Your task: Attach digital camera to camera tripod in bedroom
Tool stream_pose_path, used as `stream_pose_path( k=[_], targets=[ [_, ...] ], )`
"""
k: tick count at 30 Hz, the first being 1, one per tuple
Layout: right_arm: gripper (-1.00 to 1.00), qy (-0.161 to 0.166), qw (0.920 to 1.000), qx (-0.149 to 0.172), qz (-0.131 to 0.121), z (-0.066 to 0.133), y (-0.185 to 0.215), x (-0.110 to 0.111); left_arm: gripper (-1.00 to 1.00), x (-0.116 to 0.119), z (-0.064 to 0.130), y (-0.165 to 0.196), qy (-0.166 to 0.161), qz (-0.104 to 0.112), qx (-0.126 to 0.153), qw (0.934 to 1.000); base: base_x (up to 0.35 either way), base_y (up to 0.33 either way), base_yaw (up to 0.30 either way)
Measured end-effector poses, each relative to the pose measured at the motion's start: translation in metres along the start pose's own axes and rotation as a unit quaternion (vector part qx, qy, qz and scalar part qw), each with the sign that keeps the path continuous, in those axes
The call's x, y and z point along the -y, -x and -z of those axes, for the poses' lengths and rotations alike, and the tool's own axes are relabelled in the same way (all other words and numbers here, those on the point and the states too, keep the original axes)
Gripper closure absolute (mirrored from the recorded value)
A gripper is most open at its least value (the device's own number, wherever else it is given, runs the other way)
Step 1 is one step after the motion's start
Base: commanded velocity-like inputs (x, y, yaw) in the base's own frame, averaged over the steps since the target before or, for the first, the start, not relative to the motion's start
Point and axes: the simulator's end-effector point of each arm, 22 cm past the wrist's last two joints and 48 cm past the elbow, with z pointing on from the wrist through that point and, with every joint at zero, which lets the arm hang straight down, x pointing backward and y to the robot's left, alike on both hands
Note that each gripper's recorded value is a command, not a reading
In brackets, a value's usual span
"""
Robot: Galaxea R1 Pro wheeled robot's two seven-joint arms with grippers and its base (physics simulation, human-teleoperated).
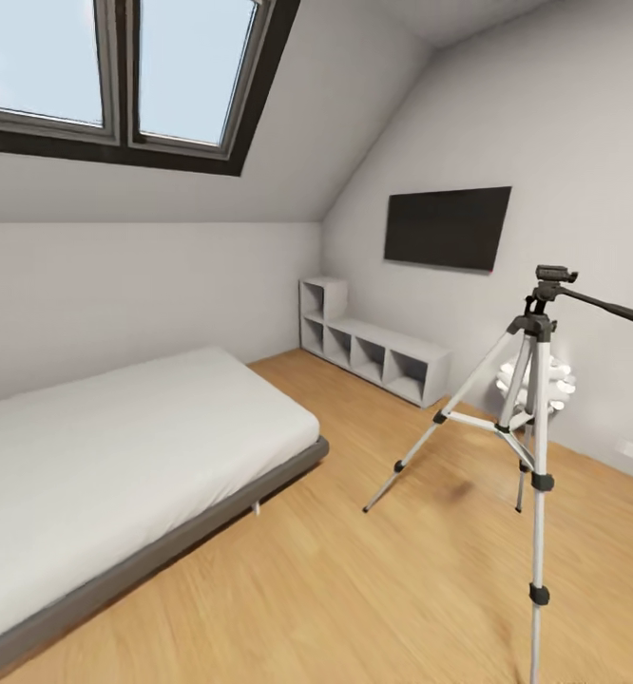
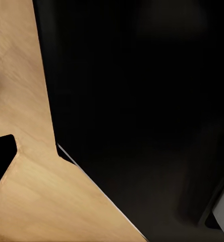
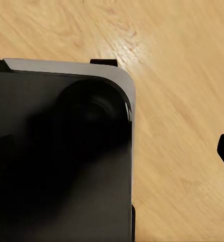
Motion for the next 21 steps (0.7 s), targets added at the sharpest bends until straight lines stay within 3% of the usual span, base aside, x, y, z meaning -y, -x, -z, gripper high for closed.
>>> stream_pose_path(
  k=[10, 21],
  targets=[
    [-1.00, 0.000, 1.0000, 0.000, 0.000, -0.0001, 0.0001, 0.0004, -1.00, 0.0015, -0.0001, 0.0000, -0.001, -0.001, 0.000, 1.0000, 0.066, 0.047, -0.268],
    [-1.00, 0.000, 1.0000, 0.000, 0.000, -0.0001, 0.0001, 0.0000, -1.00, 0.0017, -0.0001, 0.0000, -0.001, -0.001, 0.000, 1.0000, 0.003, 0.002, -0.046]
  ],
)
